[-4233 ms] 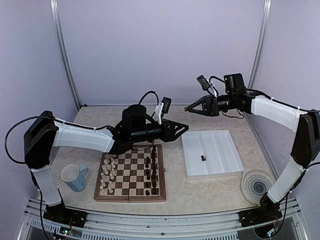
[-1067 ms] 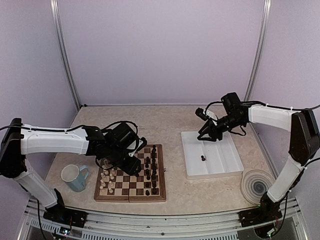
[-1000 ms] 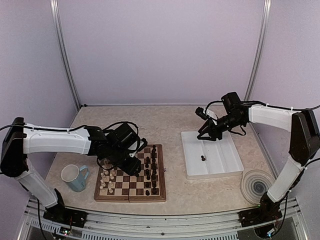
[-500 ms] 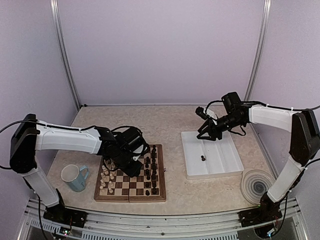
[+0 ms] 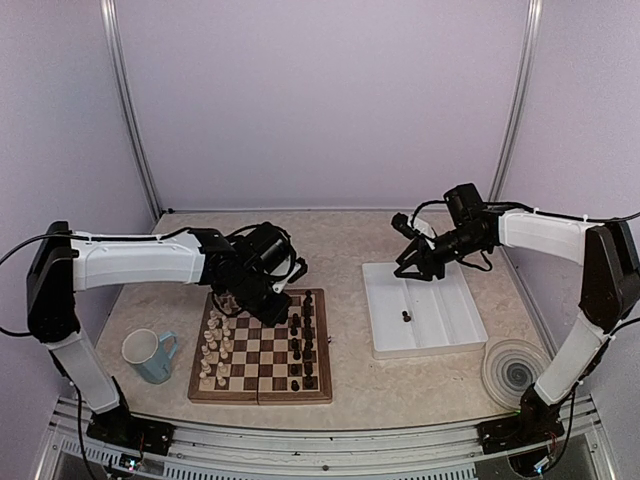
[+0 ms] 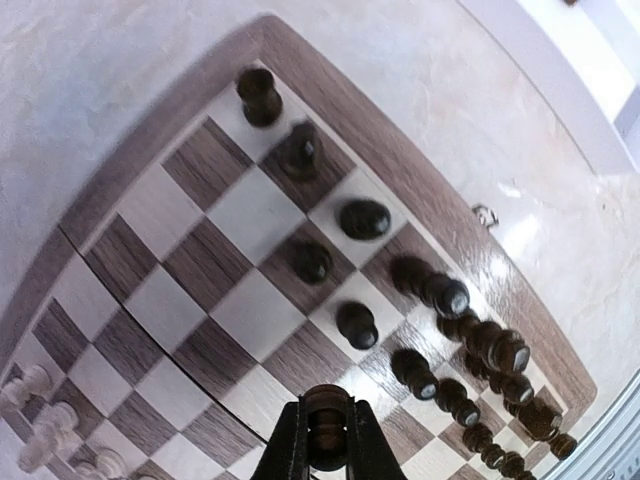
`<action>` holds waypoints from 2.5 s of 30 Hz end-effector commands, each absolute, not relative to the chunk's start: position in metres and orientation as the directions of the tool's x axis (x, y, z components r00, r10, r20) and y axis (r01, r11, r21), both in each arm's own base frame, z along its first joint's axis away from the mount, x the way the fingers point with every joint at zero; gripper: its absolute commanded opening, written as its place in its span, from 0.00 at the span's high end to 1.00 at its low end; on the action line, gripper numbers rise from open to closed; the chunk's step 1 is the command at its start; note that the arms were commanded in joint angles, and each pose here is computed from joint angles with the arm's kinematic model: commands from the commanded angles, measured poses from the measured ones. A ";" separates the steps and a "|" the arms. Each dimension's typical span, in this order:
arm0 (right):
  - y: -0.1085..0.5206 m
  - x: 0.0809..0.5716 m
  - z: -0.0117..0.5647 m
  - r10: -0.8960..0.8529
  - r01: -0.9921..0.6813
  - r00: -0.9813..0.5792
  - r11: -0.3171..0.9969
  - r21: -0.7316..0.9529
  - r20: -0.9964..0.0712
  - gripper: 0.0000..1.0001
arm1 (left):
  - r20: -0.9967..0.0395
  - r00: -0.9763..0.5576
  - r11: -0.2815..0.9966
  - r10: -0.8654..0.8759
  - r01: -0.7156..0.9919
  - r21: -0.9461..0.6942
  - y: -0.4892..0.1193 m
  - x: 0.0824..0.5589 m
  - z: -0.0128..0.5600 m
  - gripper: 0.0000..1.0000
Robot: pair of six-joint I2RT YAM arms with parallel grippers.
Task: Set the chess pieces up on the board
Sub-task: Pick up the pawn from the chessboard, then place the pawn on b7, then move the pawn to the storage box.
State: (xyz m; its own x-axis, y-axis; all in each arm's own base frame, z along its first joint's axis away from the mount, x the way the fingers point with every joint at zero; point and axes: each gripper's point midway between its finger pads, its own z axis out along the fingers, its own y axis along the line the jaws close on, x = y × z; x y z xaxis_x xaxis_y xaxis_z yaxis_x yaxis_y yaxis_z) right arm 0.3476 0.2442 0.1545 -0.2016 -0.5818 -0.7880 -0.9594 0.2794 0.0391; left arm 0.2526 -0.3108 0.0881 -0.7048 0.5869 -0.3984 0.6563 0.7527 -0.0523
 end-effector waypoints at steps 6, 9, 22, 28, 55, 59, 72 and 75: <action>0.232 0.351 0.157 -0.571 -0.953 -0.204 0.303 0.028 -0.795 0.59 | -0.465 -0.677 0.751 0.571 0.659 -0.039 -0.329 0.315 0.109 0.94; 0.231 0.352 0.157 -0.572 -0.952 -0.205 0.306 0.025 -0.794 0.59 | -0.442 -0.685 0.752 0.579 0.658 -0.035 -0.333 0.323 0.096 0.94; 0.231 0.353 0.149 -0.582 -0.952 -0.215 0.304 0.036 -0.784 0.59 | -0.368 -0.705 0.739 0.606 0.671 -0.068 -0.337 0.319 0.064 0.94; 0.231 0.353 0.148 -0.582 -0.952 -0.219 0.302 0.042 -0.783 0.59 | -0.365 -0.704 0.735 0.609 0.674 -0.073 -0.340 0.319 0.061 0.93; 0.199 0.319 0.099 -0.793 -0.957 -0.277 0.280 0.080 -0.543 0.62 | -0.517 -0.663 0.803 0.542 0.590 0.085 -0.298 0.359 0.145 0.67; 0.200 0.308 0.080 -0.862 -0.964 -0.252 0.262 0.038 -0.441 0.64 | -0.573 -0.649 0.815 0.501 0.577 0.059 -0.301 0.364 0.159 0.67; 0.209 0.299 0.043 -0.958 -0.978 -0.197 0.207 -0.029 -0.211 0.68 | -0.640 -0.623 0.808 0.450 0.588 -0.004 -0.309 0.357 0.170 0.66; 0.211 0.300 0.039 -0.968 -0.980 -0.182 0.192 -0.047 -0.170 0.69 | -0.645 -0.618 0.805 0.450 0.593 -0.005 -0.308 0.356 0.170 0.66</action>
